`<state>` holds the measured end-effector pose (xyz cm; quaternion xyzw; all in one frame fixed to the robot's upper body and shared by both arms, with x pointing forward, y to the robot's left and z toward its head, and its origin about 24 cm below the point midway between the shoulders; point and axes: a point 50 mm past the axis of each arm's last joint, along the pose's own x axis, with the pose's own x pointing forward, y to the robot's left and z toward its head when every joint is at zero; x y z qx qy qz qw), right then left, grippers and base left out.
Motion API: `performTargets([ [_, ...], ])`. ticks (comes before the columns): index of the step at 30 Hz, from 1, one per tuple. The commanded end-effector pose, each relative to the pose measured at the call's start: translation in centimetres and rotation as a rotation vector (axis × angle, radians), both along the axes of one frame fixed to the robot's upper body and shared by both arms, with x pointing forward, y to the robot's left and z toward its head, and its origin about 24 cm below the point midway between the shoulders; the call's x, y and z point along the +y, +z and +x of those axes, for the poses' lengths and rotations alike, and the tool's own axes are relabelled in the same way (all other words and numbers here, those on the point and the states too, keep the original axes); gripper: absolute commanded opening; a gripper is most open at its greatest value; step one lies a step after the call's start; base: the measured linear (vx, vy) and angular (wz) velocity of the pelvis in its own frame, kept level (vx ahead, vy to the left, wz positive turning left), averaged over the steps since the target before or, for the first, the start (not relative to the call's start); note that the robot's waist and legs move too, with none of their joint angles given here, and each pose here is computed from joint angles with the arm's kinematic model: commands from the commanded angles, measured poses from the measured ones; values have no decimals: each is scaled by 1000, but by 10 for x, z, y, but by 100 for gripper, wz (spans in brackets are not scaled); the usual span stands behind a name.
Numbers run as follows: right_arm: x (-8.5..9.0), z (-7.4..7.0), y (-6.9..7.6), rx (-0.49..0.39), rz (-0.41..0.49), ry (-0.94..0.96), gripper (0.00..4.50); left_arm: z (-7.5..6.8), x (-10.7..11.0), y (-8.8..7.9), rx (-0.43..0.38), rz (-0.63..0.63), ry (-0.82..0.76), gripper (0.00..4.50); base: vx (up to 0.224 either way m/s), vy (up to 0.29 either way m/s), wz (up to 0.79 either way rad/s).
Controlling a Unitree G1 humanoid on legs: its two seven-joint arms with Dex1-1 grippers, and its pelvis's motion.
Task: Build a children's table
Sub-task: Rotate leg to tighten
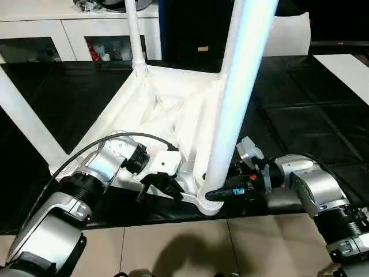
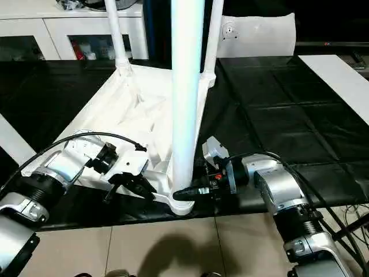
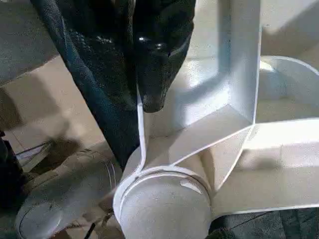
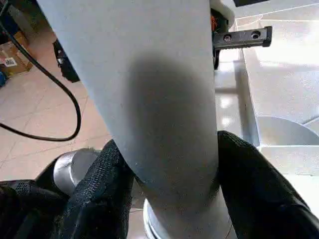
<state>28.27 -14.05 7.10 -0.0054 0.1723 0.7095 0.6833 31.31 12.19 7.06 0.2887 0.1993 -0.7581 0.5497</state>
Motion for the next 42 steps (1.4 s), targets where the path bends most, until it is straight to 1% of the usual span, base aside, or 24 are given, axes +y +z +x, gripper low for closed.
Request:
performTargets([
  [1, 6, -1, 6, 4, 66, -11, 210, -1, -7, 3, 30, -9, -24, 0, 0, 0, 0],
  [3, 8, -2, 6, -4, 78, -32, 209, 0, -7, 4, 36, -24, 5, 0, 0, 0, 0],
  [5, 14, -1, 3, -10, 71, -109, 209, 4, -7, 3, 33, -41, 98, 0, 0, 0, 0],
  [7, 24, 2, -3, -34, 49, -256, 209, 14, -10, 5, 9, -91, 259, 0, 0, 0, 0],
  [8, 26, 4, -5, -37, 36, -292, 207, 15, -10, 5, 5, -101, 290, 0, 0, 0, 0],
  [10, 35, 12, -11, -22, 21, -439, 205, 23, -11, 6, -37, -123, 417, 0, 0, 0, 0],
  [11, 35, 12, -11, -22, 21, -439, 204, 23, -11, 6, -37, -123, 417, 0, 0, 0, 0],
  [13, 43, 18, -14, -11, 12, -553, 201, 29, -13, 7, -67, -139, 511, 0, 0, 0, 0],
  [14, 51, 24, -16, -4, -13, -653, 201, 34, -15, 9, -91, -154, 591, 0, 0, 0, 0],
  [15, 51, 25, -17, -4, -18, -665, 200, 34, -15, 9, -93, -156, 600, 0, 0, 0, 0],
  [18, 61, 35, -21, 13, -66, -844, 200, 42, -22, 14, -138, -192, 727, 0, 0, 0, 0],
  [19, 67, 40, -24, 16, -108, -931, 200, 46, -30, 17, -158, -220, 780, 0, 0, 0, 0],
  [21, 70, 43, -26, 5, -127, -969, 200, 47, -36, 19, -168, -241, 799, 0, 0, 0, 0],
  [22, 74, 46, -25, -11, -140, -1004, 234, 49, -43, 21, -182, -258, 811, 0, 0, 0, 0],
  [24, 75, 48, -24, -6, -128, -1045, 266, 49, -48, 22, -195, -269, 809, 0, 0, 0, 0],
  [26, 75, 49, -23, -10, -124, -1055, 276, 50, -50, 23, -219, -266, 787, 0, 0, 0, 0],
  [29, 72, 49, -22, -24, -124, -1085, 309, 50, -47, 23, -259, -258, 745, 0, 0, 0, 0],
  [31, 68, 50, -22, -36, -116, -1107, 318, 49, -45, 23, -255, -263, 741, 0, 0, 0, 0],
  [35, 58, 49, -21, -73, -96, -1143, 356, 48, -40, 22, -262, -279, 705, 0, 0, 0, 0],
  [36, 52, 47, -20, -74, -79, -1147, 362, 47, -39, 21, -274, -276, 682, 0, 0, 0, 0],
  [37, 38, 42, -15, -91, -25, -1158, 374, 44, -35, 19, -297, -276, 635, 0, 0, 0, 0],
  [39, 34, 41, -14, -97, -10, -1159, 392, 44, -34, 19, -301, -278, 620, 0, 0, 0, 0],
  [41, 22, 35, -10, -138, 16, -1144, 399, 46, -29, 19, -314, -286, 661, 0, 0, 0, 0],
  [42, 18, 32, -9, -159, 20, -1127, 423, 46, -27, 19, -303, -296, 666, 0, 0, 0, 0],
])
